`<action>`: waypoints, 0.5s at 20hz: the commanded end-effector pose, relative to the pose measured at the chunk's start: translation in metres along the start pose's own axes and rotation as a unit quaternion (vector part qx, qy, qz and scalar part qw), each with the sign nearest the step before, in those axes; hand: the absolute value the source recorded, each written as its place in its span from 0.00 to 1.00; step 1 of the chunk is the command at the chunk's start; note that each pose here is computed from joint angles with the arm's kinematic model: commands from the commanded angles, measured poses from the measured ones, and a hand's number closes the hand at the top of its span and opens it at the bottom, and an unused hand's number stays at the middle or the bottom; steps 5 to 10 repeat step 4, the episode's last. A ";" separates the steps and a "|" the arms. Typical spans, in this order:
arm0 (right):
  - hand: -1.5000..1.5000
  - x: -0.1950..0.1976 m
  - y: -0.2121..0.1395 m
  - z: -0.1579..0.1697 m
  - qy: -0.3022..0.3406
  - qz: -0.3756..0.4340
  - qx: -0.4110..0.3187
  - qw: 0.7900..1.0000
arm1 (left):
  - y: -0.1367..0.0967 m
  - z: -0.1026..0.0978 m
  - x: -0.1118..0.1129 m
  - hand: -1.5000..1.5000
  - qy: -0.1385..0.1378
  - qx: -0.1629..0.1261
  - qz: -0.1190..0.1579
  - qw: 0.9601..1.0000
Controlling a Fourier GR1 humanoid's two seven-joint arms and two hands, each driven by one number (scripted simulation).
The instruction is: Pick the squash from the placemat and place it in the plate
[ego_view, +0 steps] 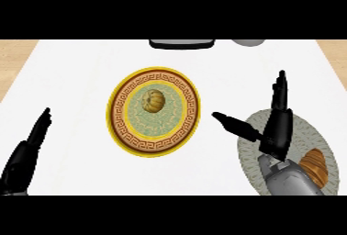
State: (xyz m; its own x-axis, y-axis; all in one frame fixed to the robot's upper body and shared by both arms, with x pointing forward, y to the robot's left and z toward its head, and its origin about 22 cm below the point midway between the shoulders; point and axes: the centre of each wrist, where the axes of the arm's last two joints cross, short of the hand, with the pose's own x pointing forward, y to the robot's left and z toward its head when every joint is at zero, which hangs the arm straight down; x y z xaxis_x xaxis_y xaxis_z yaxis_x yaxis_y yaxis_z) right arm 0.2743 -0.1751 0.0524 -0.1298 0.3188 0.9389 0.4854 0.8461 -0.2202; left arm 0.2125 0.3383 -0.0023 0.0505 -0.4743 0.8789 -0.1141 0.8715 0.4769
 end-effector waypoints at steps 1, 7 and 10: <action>0.00 -0.019 -0.051 0.005 -0.008 -0.001 0.014 1.000 | -0.010 0.009 -0.011 0.50 0.001 -0.002 0.003 1.000; 0.00 -0.018 -0.067 -0.006 -0.007 -0.004 0.000 1.000 | -0.006 -0.003 -0.007 0.50 0.000 -0.014 0.005 1.000; 0.00 -0.018 -0.067 -0.006 -0.007 -0.004 0.000 1.000 | -0.006 -0.003 -0.007 0.50 0.000 -0.014 0.005 1.000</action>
